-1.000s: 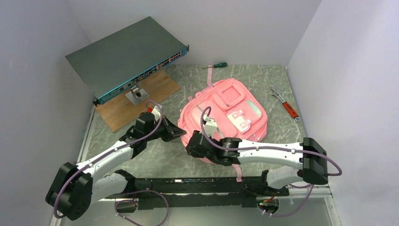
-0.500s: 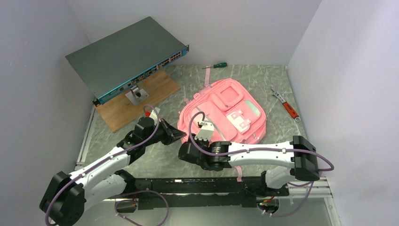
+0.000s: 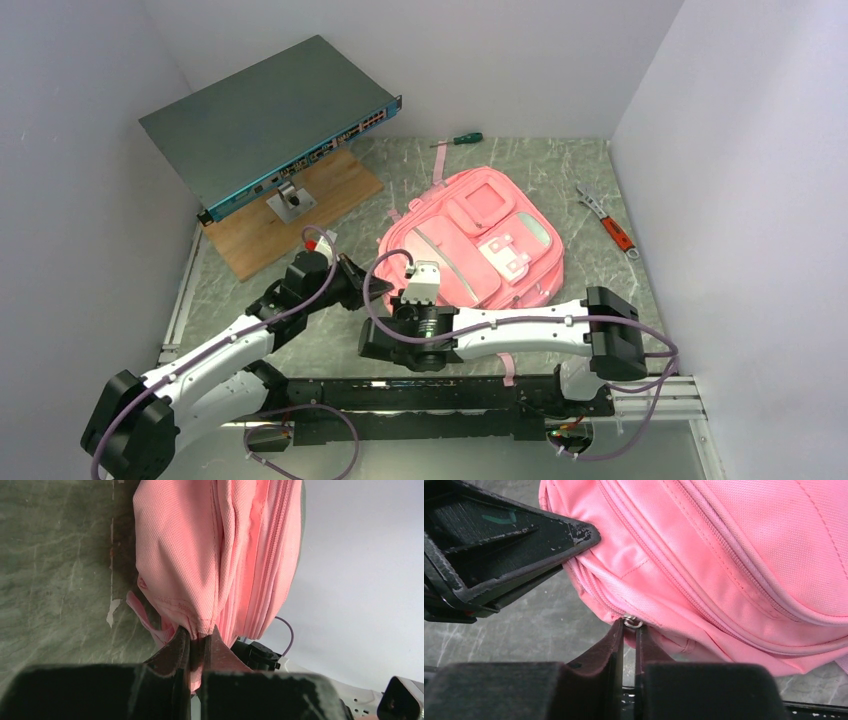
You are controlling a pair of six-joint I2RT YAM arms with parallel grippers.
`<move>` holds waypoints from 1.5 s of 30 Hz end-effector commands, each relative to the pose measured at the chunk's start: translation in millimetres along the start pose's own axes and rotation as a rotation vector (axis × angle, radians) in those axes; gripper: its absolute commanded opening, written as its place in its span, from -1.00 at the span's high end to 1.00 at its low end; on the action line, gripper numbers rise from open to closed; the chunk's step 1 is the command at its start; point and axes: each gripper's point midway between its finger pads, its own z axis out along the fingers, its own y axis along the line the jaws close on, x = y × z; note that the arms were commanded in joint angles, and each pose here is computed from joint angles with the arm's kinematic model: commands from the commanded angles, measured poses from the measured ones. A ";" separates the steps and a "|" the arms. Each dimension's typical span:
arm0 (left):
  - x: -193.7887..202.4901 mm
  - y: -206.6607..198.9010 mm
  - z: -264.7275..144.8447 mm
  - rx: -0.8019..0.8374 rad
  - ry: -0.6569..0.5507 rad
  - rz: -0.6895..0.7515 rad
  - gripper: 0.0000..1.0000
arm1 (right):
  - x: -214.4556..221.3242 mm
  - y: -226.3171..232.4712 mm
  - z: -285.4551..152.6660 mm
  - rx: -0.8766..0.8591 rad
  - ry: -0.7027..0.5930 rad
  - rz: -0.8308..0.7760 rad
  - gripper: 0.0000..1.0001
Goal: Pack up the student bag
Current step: Zip the student bag at the center of the board.
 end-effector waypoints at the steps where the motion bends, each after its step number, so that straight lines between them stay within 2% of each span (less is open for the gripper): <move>1: -15.0 -66.5 -13.2 0.207 -0.045 0.049 1.00 | -32.5 -8.0 2.4 0.067 -0.153 -0.058 0.99; 6: -37.3 -62.6 -10.1 0.176 -0.065 0.075 1.00 | -27.5 -8.4 -4.6 0.023 -0.115 -0.150 1.00; 9: -64.6 -64.8 -13.7 0.177 -0.080 0.113 1.00 | -18.5 -10.2 -15.5 -0.093 -0.063 -0.248 1.00; 14: -98.1 -62.0 -21.5 0.070 -0.116 0.244 1.00 | 9.6 -6.6 -34.4 -0.352 0.081 -0.337 1.00; 17: -106.9 -63.6 -23.0 0.066 -0.125 0.265 1.00 | 26.5 -17.7 -40.1 -0.372 0.187 -0.356 1.00; 22: -120.9 -60.6 -22.6 0.079 -0.124 0.224 1.00 | 60.8 -35.6 -51.1 -0.394 0.362 -0.390 1.00; 26: -131.5 -62.2 -26.8 0.071 -0.144 0.229 1.00 | 69.8 -82.7 -48.0 -0.247 0.430 -0.317 1.00; 34: -142.3 -55.2 -34.2 0.022 -0.132 0.252 1.00 | 72.7 -179.1 -22.0 0.098 0.472 0.018 1.00; 39: -142.8 -59.0 -40.0 0.023 -0.110 0.290 1.00 | 60.1 -222.9 -1.4 0.306 0.362 0.123 1.00; 45: -138.1 -68.1 -46.4 0.054 -0.079 0.326 1.00 | 37.6 -252.8 22.1 0.474 0.210 0.188 1.00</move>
